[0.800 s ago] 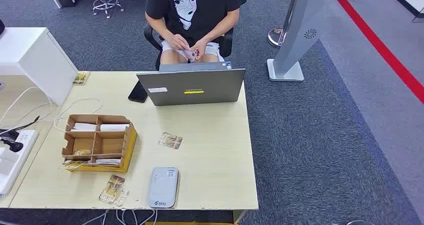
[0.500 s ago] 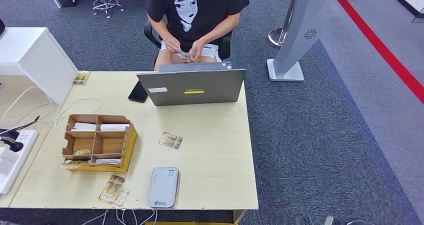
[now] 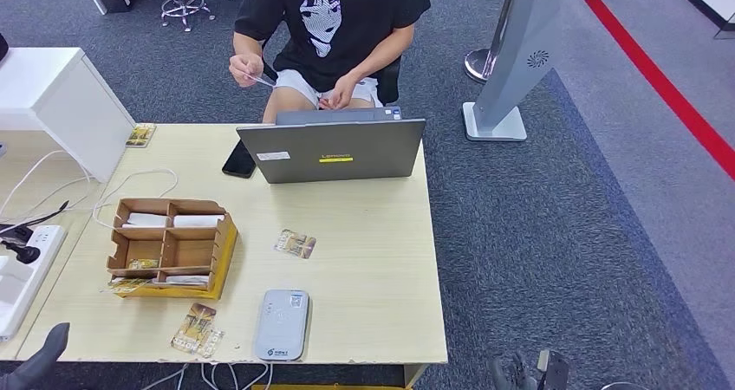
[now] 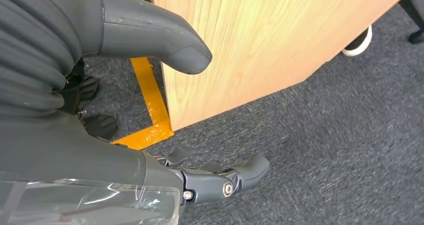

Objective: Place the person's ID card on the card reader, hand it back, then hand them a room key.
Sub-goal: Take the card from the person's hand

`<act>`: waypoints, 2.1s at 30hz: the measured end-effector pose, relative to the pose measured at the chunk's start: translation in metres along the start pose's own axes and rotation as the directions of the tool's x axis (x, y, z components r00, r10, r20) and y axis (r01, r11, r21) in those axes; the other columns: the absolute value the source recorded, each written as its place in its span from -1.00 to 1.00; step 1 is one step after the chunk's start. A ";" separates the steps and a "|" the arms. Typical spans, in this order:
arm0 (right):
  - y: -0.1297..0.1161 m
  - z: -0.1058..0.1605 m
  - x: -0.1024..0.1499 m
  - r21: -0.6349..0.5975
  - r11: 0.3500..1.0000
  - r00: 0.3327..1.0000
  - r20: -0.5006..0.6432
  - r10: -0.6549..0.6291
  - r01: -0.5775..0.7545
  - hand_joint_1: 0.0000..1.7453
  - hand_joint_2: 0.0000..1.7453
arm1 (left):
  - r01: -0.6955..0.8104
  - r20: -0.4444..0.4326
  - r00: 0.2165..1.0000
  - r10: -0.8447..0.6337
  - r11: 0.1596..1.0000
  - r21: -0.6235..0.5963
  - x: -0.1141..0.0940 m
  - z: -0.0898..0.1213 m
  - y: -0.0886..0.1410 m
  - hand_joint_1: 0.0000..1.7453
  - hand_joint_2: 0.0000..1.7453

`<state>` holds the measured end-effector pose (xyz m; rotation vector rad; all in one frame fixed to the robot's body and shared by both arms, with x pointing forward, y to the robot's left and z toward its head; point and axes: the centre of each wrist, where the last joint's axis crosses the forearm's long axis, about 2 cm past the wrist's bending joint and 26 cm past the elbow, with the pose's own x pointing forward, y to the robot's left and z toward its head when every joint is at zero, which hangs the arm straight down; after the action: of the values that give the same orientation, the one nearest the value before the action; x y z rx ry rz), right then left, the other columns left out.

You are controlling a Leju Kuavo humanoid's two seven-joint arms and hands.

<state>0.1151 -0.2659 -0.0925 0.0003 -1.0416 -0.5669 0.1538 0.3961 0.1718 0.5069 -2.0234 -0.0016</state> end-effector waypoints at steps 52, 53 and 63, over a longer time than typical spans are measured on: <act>0.065 -0.023 0.016 0.258 0.946 0.980 0.000 0.200 -0.194 -1.00 1.00 | 0.954 0.319 0.299 -0.899 0.280 -0.104 0.015 -0.186 -0.069 1.00 1.00; 0.065 -0.023 0.016 0.257 0.947 0.980 0.000 0.197 -0.191 -1.00 1.00 | 0.953 0.321 0.304 -0.897 0.287 -0.101 0.016 -0.185 -0.069 1.00 1.00; 0.063 -0.021 0.014 0.239 0.961 0.989 -0.010 0.145 -0.138 -1.00 1.00 | 0.895 0.404 0.426 -0.809 0.441 -0.061 0.029 -0.132 -0.090 1.00 1.00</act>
<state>0.1653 -0.2231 -0.0751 0.1434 -1.0682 -0.3092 0.2850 0.3320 0.2423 1.4120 -1.7709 -1.0664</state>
